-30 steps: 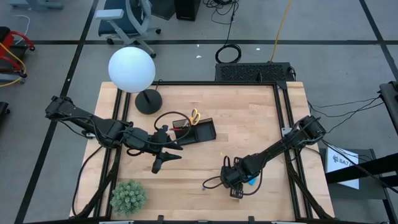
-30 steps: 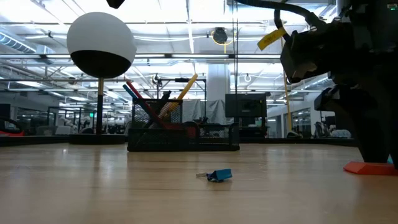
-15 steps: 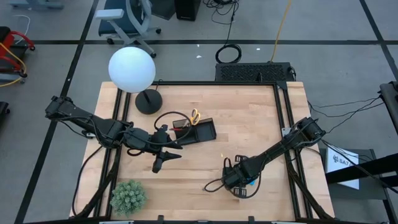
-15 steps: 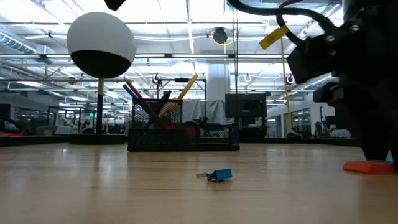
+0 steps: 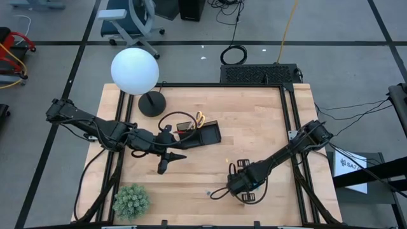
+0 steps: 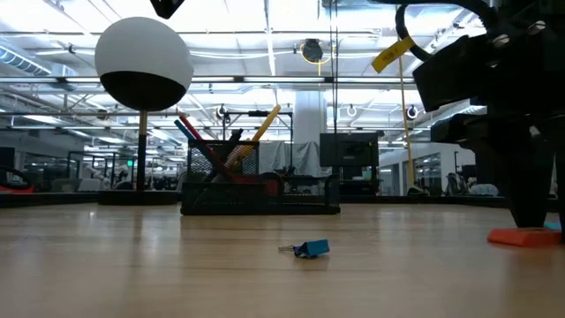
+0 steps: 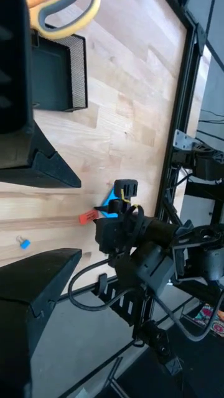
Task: Pick and place office supplies into organizer
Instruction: Put the orange eraser into the black organizer
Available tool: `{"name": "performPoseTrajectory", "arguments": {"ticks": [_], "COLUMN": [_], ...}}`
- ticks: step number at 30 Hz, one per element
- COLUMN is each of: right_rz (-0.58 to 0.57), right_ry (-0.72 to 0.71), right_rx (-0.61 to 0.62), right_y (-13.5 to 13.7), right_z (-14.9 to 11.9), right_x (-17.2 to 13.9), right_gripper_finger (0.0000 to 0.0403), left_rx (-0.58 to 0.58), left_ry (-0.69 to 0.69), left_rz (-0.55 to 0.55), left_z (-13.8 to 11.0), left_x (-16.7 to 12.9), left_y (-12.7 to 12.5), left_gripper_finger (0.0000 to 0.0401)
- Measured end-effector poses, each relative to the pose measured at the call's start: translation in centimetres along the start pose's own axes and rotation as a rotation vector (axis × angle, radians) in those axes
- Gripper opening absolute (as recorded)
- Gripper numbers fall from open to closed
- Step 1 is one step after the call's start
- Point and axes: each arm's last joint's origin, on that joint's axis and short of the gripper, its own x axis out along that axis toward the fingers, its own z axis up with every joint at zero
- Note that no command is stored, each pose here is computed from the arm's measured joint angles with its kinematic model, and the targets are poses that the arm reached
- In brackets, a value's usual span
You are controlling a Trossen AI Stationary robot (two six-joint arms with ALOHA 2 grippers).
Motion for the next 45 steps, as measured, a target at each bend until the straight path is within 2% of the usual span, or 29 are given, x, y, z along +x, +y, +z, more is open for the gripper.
{"name": "performPoseTrajectory", "arguments": {"ticks": [15,23,45], "right_rz": [0.066,0.065,0.112], "right_ry": [-0.036,-0.11,-0.175], "right_rx": [-0.102,-0.126,-0.176], "right_y": [-0.8,-0.8,-0.6], "right_z": [0.9,1.0,1.7], "right_x": [-0.3,-1.6,-1.8], "right_gripper_finger": [0.0126,0.0125,0.0123], "left_rx": [-0.026,-0.025,-0.03], "left_ry": [0.0,0.0,-0.005], "left_rz": [0.0,0.0,0.012], "left_z": [0.0,0.0,0.0], "left_x": [0.0,0.0,0.0], "left_y": [0.0,0.0,0.0], "left_gripper_finger": [0.0161,0.0161,0.0161]}}
